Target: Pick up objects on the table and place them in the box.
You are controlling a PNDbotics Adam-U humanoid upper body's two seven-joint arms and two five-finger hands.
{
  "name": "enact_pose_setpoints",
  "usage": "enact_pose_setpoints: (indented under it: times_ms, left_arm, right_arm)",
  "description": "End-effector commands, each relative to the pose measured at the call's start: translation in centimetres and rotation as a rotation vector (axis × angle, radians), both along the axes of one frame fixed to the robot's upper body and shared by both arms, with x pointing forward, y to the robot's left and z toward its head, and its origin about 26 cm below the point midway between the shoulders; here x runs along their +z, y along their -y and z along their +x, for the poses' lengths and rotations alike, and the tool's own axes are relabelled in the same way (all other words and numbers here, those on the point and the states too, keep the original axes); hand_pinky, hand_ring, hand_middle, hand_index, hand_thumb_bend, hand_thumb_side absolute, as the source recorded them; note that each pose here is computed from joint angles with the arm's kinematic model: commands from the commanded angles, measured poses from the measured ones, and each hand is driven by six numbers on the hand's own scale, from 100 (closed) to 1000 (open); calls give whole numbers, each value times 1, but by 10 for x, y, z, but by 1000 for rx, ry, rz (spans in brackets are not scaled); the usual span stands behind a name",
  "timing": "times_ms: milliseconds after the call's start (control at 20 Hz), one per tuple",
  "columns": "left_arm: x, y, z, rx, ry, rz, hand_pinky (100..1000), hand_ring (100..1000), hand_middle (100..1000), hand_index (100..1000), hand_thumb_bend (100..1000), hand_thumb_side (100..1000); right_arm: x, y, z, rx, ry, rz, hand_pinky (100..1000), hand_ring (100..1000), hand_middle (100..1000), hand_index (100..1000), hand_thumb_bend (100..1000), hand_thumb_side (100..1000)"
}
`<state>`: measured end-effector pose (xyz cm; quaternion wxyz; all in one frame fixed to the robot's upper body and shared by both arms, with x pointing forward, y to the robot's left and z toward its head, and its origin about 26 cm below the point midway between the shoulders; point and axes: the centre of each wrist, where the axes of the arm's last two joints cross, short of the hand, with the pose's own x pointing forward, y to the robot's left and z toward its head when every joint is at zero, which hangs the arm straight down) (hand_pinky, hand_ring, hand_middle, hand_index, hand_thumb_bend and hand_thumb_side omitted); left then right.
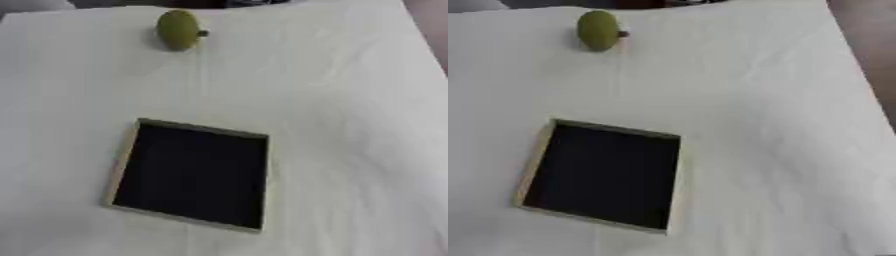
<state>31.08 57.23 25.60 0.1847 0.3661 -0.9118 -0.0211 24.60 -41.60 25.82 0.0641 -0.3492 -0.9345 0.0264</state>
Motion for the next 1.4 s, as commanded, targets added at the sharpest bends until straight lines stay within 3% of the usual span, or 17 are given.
enact_pose_setpoints:
  times_ms: [50, 150, 550, 850, 1400]
  left_arm:
    - [25, -5, 0, 14, -7, 69, 758, 666, 754, 804, 100, 515]
    - [25, -3, 8, 7, -12, 92, 757, 666, 753, 803, 100, 501]
    - [21, 13, 41, -5, -85, 156, 767, 679, 775, 815, 100, 591]
    - [28, 22, 59, 4, -134, 200, 796, 734, 834, 884, 100, 585]
    - [31, 34, 84, 44, -252, 259, 832, 795, 906, 922, 100, 543]
  right_arm:
    - [8, -3, -1, 29, 80, -12, 834, 793, 738, 817, 100, 151]
    - [9, -4, -1, 31, 83, -10, 833, 793, 738, 817, 100, 151]
    - [11, -8, 2, 51, 82, -14, 834, 792, 736, 817, 100, 148]
    - [13, -11, 4, 68, 79, -22, 834, 792, 735, 812, 100, 150]
    - [17, -15, 8, 97, 79, -20, 834, 794, 734, 805, 100, 158]
